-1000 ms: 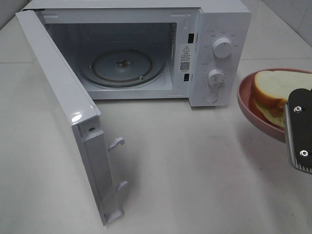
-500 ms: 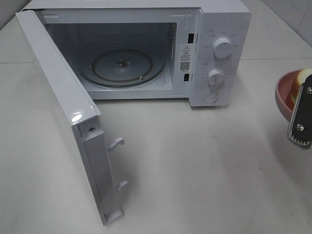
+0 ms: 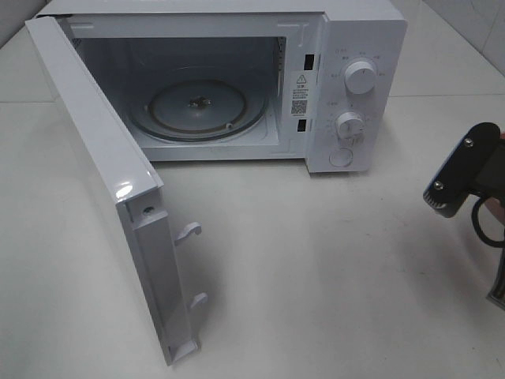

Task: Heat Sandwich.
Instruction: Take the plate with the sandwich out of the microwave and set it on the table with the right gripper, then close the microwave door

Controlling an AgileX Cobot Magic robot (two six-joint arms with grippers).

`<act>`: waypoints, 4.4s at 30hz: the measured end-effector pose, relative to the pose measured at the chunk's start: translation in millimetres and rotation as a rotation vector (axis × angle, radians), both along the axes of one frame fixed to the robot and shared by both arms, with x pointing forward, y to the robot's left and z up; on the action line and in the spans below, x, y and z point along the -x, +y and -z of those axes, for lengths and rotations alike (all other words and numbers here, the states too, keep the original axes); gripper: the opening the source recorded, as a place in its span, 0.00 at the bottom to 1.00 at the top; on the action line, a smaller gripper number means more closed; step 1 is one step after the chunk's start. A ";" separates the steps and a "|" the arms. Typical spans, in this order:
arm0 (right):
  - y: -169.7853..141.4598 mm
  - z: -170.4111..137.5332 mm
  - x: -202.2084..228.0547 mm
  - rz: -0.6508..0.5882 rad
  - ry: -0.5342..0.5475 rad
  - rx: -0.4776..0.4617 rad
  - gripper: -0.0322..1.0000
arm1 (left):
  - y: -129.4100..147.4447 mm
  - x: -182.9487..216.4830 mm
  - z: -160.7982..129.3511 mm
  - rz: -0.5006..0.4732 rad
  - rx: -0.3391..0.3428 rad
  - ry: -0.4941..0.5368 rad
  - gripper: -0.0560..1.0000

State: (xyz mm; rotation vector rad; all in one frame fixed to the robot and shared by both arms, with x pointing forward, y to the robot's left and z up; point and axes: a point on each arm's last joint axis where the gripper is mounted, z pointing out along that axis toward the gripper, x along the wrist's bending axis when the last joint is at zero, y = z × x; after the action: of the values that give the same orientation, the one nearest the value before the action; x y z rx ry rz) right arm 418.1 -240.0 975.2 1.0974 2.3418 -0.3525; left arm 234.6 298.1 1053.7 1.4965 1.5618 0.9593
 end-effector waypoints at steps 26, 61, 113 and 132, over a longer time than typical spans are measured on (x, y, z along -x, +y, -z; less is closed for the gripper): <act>-14.9 22.9 -94.7 0.366 -0.059 -0.054 0.12 | 0.0 0.0 0.0 0.000 0.000 0.000 0.99; -16.1 102.8 -120.4 0.386 -0.029 -0.079 0.12 | 0.0 0.0 0.0 0.000 0.000 0.000 0.99; -8.0 -17.7 -70.5 0.376 -0.013 -0.373 0.82 | 0.0 0.0 0.0 0.000 0.000 0.000 0.99; -20.7 -95.5 0.0 0.380 -0.115 -0.543 0.78 | 0.0 0.0 0.0 0.000 0.000 0.000 0.99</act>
State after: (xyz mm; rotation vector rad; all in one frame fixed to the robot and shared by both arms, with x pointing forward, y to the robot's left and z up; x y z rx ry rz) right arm 418.2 -260.7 1070.8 1.7721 2.1701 0.2329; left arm 234.6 298.1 1053.7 1.4965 1.5618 0.9593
